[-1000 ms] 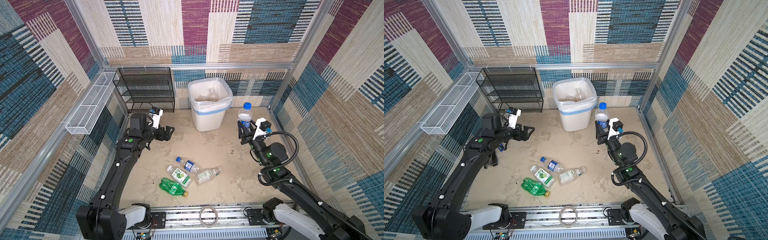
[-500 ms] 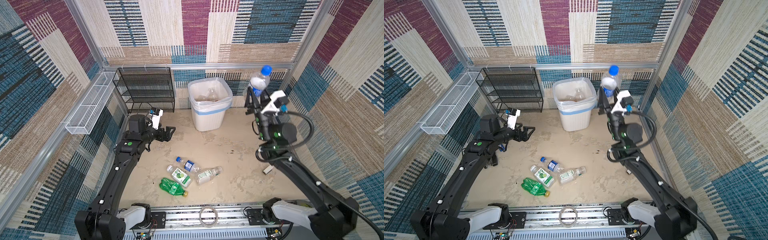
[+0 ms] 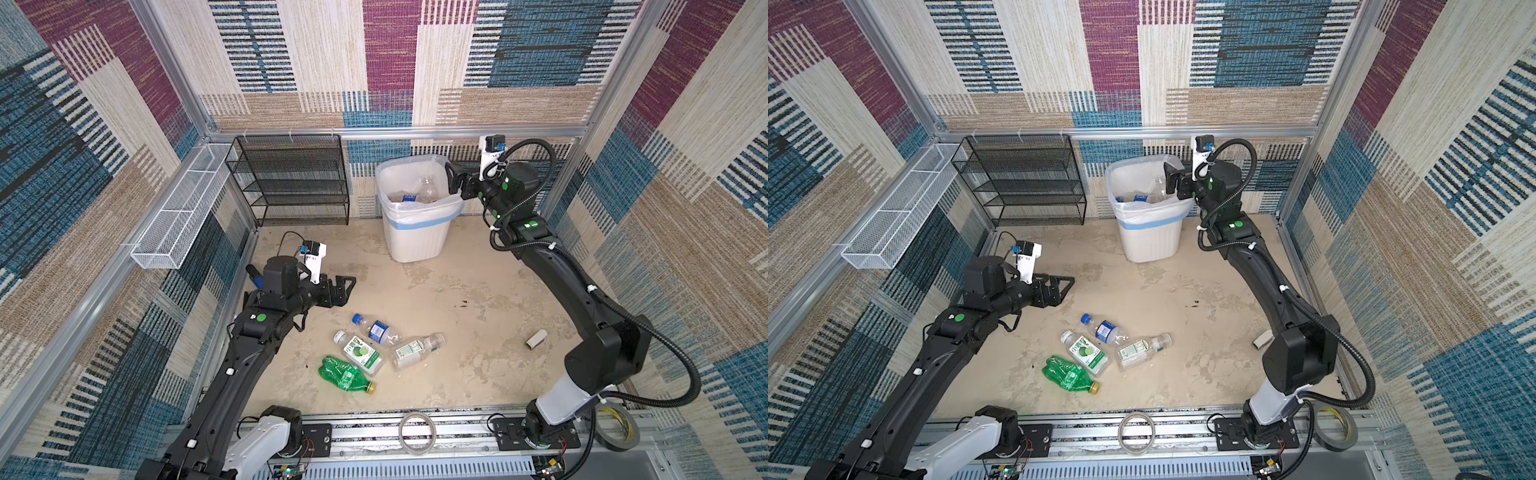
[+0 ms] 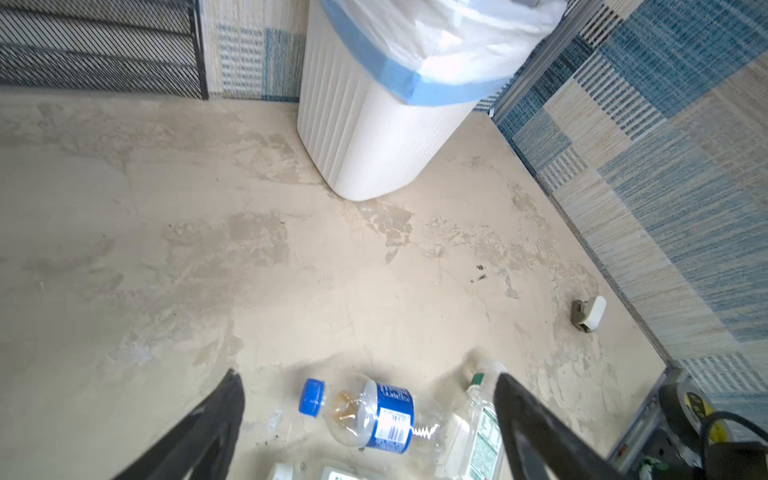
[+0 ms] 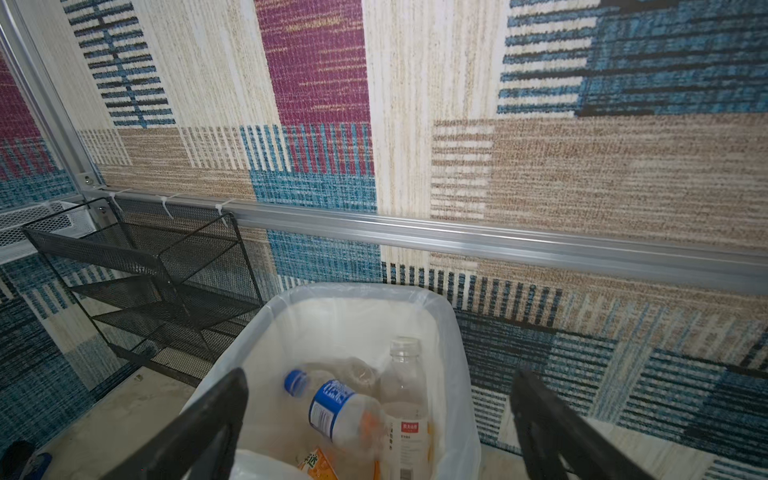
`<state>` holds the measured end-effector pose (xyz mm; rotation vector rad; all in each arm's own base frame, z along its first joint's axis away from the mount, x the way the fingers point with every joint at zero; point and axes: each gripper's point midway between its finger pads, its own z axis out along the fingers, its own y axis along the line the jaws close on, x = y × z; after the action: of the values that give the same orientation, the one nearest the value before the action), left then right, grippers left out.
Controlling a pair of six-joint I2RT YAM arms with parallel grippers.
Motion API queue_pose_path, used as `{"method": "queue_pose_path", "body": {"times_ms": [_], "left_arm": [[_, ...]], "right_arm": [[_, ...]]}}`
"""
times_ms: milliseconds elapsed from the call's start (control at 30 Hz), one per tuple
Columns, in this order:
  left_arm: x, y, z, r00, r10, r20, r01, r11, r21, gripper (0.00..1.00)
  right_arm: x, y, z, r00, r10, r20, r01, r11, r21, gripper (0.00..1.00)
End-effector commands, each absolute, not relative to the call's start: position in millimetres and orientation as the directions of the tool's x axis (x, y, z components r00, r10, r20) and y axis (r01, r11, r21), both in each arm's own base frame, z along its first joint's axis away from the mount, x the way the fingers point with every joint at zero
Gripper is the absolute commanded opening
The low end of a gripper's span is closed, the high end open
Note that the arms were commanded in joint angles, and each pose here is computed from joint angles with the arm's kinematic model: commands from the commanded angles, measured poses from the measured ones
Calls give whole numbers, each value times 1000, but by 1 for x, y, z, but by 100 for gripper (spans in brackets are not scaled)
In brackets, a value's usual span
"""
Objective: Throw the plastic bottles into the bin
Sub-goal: 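Grasp the second blue-cap Pepsi bottle with the left gripper while the right arm withdraws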
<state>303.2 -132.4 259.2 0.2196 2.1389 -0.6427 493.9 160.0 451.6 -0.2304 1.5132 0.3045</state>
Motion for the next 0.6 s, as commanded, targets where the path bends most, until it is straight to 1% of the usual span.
{"method": "queue_pose_path", "body": {"times_ms": [0, 100, 267, 367, 433, 567], "left_arm": [[294, -136, 242, -673, -81, -735, 321, 863, -389, 94], [289, -138, 230, -727, -92, -680, 264, 877, -401, 93], [277, -158, 207, -804, -213, -555, 148, 832, -534, 88], [269, -171, 188, -829, -301, -472, 54, 796, -603, 87], [263, -178, 178, -835, -339, -433, 5, 783, -622, 86], [250, -193, 158, -850, -379, -366, -70, 769, -635, 87]], "right_arm": [[478, 140, 449, 54, 108, -993, -309, 947, 86, 99], [465, 116, 425, 9, 113, -994, -219, 970, 108, 99], [458, 91, 356, -158, 106, -982, -111, 986, 124, 99], [453, 91, 310, -263, 113, -958, -95, 985, 143, 99], [447, 96, 290, -313, 94, -945, -127, 982, 140, 99], [432, 91, 273, -302, 120, -946, -123, 979, 164, 99]]}}
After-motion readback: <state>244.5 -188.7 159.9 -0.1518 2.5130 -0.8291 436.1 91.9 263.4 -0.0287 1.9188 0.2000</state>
